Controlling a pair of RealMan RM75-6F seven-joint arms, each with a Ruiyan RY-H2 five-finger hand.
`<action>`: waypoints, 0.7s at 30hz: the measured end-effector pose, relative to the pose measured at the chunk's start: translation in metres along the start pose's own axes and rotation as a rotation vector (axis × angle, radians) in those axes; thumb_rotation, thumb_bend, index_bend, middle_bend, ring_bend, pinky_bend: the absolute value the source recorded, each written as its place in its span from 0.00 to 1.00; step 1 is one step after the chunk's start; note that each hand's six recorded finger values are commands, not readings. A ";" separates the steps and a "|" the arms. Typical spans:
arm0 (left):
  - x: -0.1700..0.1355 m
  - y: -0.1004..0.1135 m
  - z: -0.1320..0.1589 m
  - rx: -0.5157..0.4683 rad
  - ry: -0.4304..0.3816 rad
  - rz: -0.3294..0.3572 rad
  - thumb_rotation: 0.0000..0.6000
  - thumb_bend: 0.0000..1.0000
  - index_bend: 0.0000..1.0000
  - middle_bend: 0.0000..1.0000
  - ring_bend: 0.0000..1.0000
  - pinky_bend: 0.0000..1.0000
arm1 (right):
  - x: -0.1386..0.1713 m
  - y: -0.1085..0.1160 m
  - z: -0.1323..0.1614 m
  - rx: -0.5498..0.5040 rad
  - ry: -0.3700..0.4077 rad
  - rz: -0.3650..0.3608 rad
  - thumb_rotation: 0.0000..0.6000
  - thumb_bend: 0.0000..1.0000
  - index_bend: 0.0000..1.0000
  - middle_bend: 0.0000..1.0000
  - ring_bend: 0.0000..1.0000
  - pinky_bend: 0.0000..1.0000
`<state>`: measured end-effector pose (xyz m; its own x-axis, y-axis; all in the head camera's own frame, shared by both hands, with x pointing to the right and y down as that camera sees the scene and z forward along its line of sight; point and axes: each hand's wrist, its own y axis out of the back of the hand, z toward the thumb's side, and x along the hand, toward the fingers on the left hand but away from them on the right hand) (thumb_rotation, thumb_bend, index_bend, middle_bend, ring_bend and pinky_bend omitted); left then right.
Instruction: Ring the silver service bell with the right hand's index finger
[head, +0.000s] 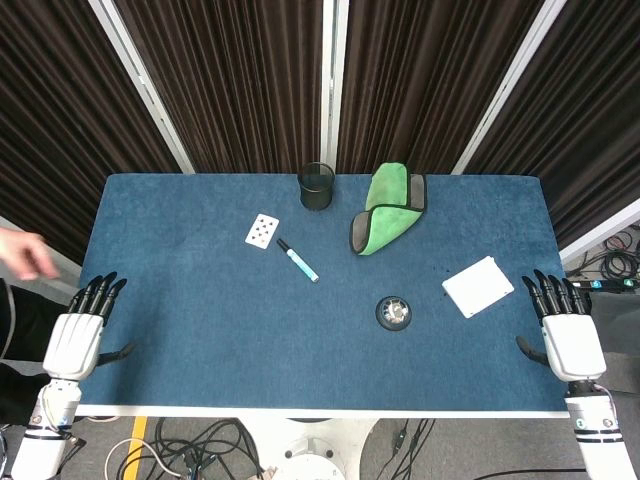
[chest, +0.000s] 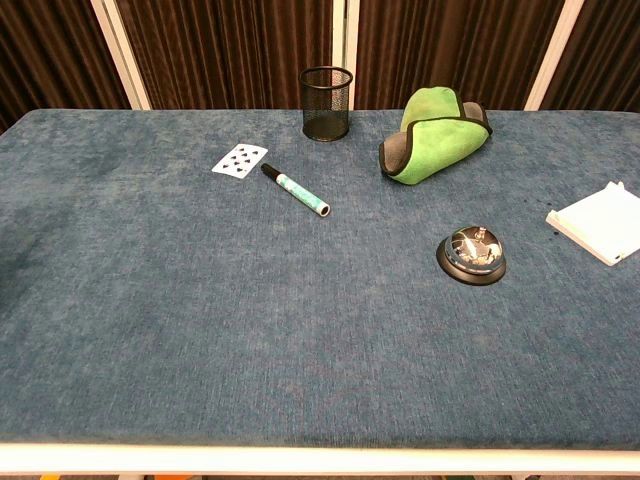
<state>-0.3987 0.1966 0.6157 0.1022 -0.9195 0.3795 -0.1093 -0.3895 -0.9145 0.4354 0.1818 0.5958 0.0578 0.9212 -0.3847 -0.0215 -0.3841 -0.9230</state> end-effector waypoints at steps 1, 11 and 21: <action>0.000 0.000 0.000 0.000 0.000 0.000 1.00 0.03 0.09 0.01 0.00 0.16 | 0.000 0.000 0.000 0.001 0.000 0.001 1.00 0.12 0.00 0.00 0.00 0.00; -0.001 -0.002 -0.002 -0.004 0.003 -0.001 1.00 0.03 0.09 0.01 0.00 0.16 | 0.000 -0.004 0.001 0.002 0.004 0.011 1.00 0.12 0.00 0.00 0.00 0.00; -0.001 -0.002 -0.003 -0.007 0.008 -0.005 1.00 0.03 0.09 0.01 0.00 0.16 | -0.001 -0.009 0.008 -0.008 0.027 0.003 1.00 0.32 0.00 0.17 0.10 0.11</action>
<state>-0.4020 0.1983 0.6172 0.0952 -0.9180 0.3850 -0.1158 -0.3943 -0.9116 0.4275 0.1850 0.6044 0.0849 0.9180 -0.3875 -0.0141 -0.3877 -0.9217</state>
